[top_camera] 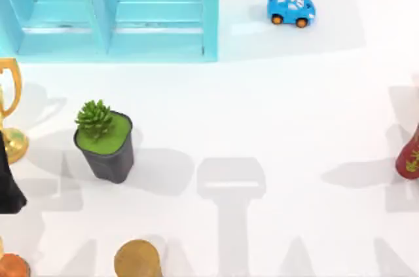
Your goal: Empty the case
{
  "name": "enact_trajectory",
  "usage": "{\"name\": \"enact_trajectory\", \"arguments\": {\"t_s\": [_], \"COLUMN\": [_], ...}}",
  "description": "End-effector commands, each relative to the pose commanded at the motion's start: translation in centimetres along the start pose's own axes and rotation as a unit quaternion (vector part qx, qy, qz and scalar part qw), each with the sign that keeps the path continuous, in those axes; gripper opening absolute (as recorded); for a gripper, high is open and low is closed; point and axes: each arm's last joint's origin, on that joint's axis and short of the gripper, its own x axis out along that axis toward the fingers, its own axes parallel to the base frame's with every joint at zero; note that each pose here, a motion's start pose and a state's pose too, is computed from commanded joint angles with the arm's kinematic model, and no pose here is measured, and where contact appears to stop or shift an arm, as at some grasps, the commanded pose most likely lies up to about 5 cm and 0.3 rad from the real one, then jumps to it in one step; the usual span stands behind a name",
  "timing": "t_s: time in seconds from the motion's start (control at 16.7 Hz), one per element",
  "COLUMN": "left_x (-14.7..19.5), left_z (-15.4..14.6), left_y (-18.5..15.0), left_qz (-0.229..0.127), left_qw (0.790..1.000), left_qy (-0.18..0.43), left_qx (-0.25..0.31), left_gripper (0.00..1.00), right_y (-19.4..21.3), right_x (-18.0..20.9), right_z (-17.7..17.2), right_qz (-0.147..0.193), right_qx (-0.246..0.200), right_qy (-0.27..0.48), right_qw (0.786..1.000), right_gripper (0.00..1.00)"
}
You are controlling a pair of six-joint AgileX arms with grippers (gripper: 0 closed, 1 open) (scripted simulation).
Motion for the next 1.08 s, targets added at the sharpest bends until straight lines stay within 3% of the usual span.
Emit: {"name": "enact_trajectory", "arguments": {"t_s": [0.3,0.6,0.78,1.08], "left_x": [0.0,0.0,0.0,0.0], "left_z": [0.0,0.0,0.0,0.0], "left_y": [0.0,0.0,0.0,0.0], "left_qz": [0.000,0.000,0.000,0.000], "left_qw": [1.000,1.000,1.000,1.000], "left_qy": [0.000,0.000,0.000,0.000], "left_qx": [0.000,0.000,0.000,0.000], "left_gripper": [1.00,1.00,1.00,1.00], "right_y": [-0.3,-1.5,-3.0,-7.1], "right_x": [0.0,1.4,4.0,9.7], "right_z": [1.1,5.6,7.6,8.4], "right_qz": [-0.013,-0.052,-0.064,-0.047], "right_qx": [-0.013,-0.052,-0.063,-0.041], "right_qy": [0.031,0.180,0.329,0.562], "right_qw": [0.999,0.981,0.940,0.825], "right_gripper": [1.00,1.00,1.00,1.00]}}
